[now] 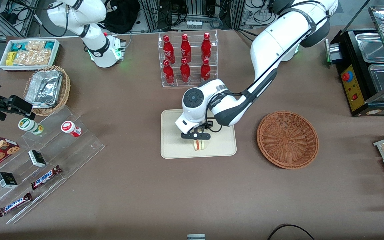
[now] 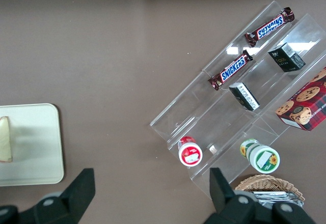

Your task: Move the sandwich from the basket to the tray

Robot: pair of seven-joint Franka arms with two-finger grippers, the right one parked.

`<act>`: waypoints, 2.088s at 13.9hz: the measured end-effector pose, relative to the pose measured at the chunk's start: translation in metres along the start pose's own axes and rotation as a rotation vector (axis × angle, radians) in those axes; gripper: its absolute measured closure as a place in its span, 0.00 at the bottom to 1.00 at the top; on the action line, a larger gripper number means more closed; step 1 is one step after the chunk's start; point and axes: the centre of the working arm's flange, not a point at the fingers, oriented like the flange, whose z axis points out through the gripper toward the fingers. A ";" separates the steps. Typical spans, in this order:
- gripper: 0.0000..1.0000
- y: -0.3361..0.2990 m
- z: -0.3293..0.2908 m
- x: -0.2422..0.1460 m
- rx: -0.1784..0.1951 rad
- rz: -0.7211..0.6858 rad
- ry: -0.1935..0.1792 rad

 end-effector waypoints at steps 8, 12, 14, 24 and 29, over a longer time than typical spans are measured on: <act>0.00 -0.016 -0.103 0.013 0.022 -0.106 0.099; 0.00 -0.063 -0.193 0.014 0.062 -0.242 0.137; 0.00 -0.096 -0.228 0.013 0.101 -0.328 0.136; 0.00 -0.239 -0.346 -0.008 0.159 -0.446 0.052; 0.00 -0.320 -0.377 -0.015 0.152 -0.398 -0.016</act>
